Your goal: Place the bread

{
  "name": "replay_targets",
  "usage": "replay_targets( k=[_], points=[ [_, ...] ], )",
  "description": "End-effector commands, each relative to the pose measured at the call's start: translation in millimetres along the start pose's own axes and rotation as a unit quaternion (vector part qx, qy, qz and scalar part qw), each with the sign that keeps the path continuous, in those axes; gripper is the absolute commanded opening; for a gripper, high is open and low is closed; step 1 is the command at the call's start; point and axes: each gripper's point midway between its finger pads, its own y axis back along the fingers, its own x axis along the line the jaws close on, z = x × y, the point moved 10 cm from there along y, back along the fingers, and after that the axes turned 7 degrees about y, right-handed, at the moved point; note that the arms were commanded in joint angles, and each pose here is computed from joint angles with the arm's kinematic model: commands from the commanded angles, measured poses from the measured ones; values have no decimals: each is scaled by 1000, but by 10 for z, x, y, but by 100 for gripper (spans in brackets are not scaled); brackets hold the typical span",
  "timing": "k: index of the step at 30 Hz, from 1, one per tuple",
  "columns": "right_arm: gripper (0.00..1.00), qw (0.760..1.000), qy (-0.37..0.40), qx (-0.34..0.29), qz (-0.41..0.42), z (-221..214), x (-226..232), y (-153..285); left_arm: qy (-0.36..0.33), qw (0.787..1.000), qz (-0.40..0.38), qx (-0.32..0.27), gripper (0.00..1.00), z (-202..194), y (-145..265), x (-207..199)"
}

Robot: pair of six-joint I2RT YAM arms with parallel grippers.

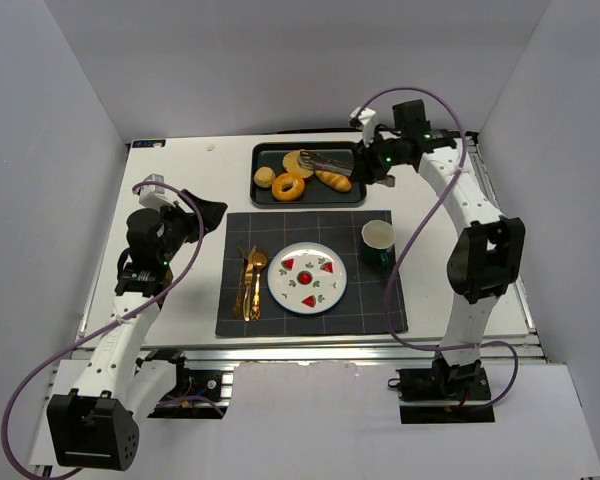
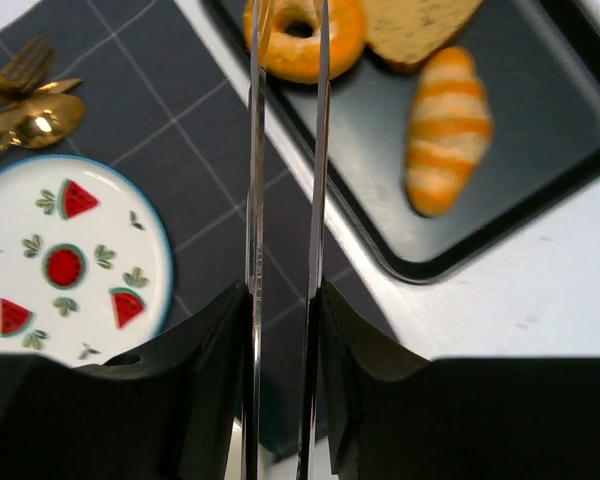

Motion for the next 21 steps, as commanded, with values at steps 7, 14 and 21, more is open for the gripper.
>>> replay_targets(
  k=[7,14,21],
  points=[
    [40,984,-174,2,-23,-10,81,-539,7,1000,0,-13,80,63,47,-65],
    [42,972,-233,9,-27,-132,88,-705,16,1000,1,-18,80,64,48,-65],
    [45,960,-279,15,-20,-204,144,-763,17,1000,6,-10,80,44,14,-36]
  ],
)
